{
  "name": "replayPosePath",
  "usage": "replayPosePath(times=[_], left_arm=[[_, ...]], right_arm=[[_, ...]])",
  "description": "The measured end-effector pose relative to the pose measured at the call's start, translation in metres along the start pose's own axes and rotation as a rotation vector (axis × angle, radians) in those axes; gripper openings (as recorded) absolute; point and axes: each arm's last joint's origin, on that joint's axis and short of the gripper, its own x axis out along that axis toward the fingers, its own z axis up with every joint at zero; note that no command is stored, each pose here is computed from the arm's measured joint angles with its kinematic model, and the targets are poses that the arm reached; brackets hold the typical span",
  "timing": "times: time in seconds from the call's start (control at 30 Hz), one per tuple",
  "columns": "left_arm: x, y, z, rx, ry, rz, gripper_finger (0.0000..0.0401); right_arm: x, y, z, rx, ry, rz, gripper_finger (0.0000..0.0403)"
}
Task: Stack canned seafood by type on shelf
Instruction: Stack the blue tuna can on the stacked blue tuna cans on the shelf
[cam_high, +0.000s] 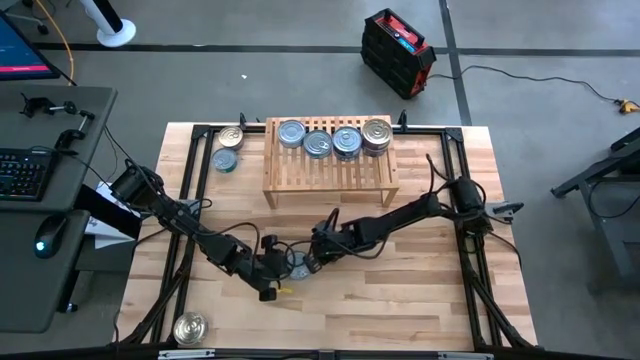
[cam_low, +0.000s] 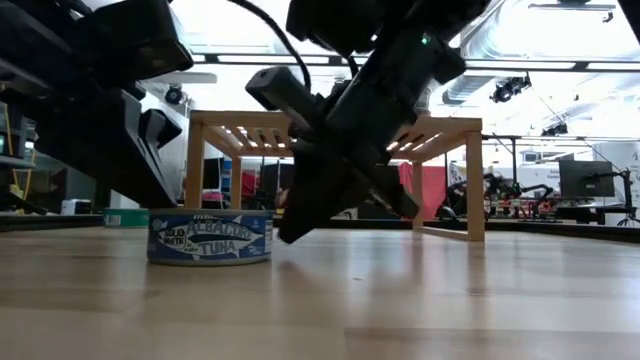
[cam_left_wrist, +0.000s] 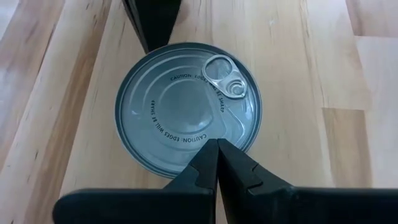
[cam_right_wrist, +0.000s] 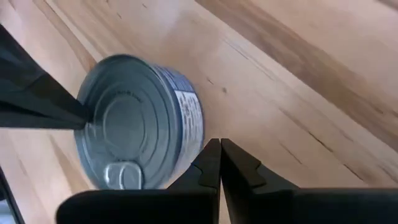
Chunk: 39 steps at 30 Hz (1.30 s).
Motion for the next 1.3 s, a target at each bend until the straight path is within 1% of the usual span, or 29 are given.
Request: replayPosePath(times=[0.13, 0.27, 0.47, 0.73, 0.83, 0.9, 1.0, 1.13, 1.3], left_arm=[[0.0, 0.0, 0.0, -0.007, -0.001, 0.002, 0.0], [0.001, 0.001, 0.001, 0.011, -0.002, 0.004, 0.0], [0.001, 0.001, 0.001, 0.02, -0.002, 0.002, 0.0], [0.0, -0.001, 0.003, 0.008, -0.02, -0.019, 0.0], [0.0, -0.003, 0.005, 0.017, -0.051, -0.024, 0.0], [0.001, -0.002, 0.004, 0.029, -0.064, -0.004, 0.0], [0.0, -0.005, 0.009, 0.027, -0.108, -0.024, 0.0], [0.0, -0.005, 0.009, 0.031, -0.102, -0.027, 0.0], [0.0, -0.004, 0.009, 0.029, -0.108, -0.022, 0.0]], right_arm=[[0.002, 0.003, 0.001, 0.011, -0.014, 0.036, 0.0], [0.002, 0.004, 0.001, 0.011, 0.01, 0.056, 0.0], [0.002, 0.011, 0.001, 0.032, -0.013, 0.121, 0.0], [-0.008, 0.034, 0.013, 0.006, -0.064, 0.185, 0.0], [-0.015, 0.047, 0.02, 0.002, -0.085, 0.253, 0.0], [-0.02, 0.054, 0.02, -0.021, -0.07, 0.283, 0.0], [-0.022, 0.06, 0.021, -0.033, -0.062, 0.295, 0.0], [-0.027, 0.066, 0.027, -0.05, -0.09, 0.311, 0.0], [-0.027, 0.066, 0.026, -0.049, -0.089, 0.307, 0.0]])
